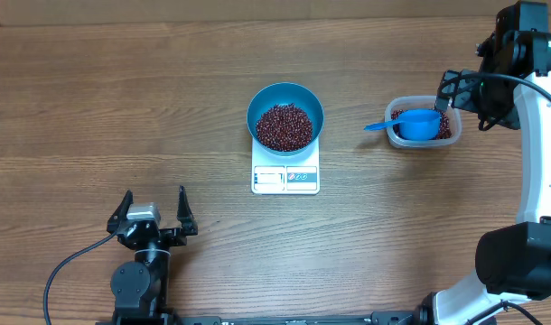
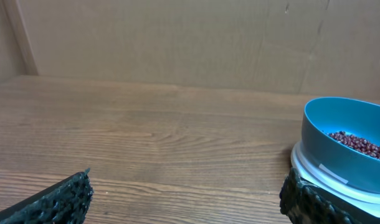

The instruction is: Scoop item into bowl and weigh 150g on scale

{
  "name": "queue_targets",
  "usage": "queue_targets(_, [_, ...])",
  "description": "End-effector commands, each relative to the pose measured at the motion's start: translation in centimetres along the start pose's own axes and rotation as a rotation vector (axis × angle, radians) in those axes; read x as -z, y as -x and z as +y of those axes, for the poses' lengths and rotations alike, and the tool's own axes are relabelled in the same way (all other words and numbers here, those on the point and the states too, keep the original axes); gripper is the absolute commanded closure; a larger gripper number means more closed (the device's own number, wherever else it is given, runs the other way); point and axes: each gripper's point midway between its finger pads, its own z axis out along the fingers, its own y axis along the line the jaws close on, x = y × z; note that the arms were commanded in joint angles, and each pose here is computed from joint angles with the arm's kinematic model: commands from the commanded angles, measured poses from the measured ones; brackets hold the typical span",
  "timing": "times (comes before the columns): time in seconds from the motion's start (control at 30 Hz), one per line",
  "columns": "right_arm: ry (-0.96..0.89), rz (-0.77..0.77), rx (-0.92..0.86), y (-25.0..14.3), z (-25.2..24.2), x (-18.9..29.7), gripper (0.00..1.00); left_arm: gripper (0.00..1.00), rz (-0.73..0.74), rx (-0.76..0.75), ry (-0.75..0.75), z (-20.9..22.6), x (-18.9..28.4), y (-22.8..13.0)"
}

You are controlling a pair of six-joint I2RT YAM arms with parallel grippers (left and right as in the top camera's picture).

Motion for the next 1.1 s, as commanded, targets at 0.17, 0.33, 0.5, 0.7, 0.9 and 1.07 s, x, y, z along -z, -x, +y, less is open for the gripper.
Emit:
queue_targets(0.17, [0.013, -0.047, -0.003, 0.59, 0.29, 1.35, 0.0, 0.0, -0.002, -0.068, -0.018, -0.23, 0.04, -0.06])
queue_targets(0.33, [0.013, -0.047, -0.003, 0.59, 0.29, 1.35, 0.0, 0.0, -0.003, -0.067, -0.021, -0.27, 0.04, -0.06])
queue_targets(0.5, [0.013, -0.047, -0.003, 0.59, 0.29, 1.35, 0.0, 0.01, -0.006, -0.067, -0.021, -0.28, 0.04, 0.02])
queue_targets(0.7, [0.013, -0.047, -0.003, 0.59, 0.29, 1.35, 0.0, 0.0, -0.004, -0.066, -0.021, -0.28, 0.03, -0.02])
queue_targets(0.9, [0.013, -0.047, -0.003, 0.59, 0.29, 1.35, 0.0, 0.0, -0.004, -0.066, -0.022, -0.29, 0.03, -0.02])
queue_targets(1.07, [0.013, -0.047, -0.003, 0.59, 0.29, 1.35, 0.0, 0.01, -0.004, -0.066, -0.021, -0.28, 0.03, -0.02])
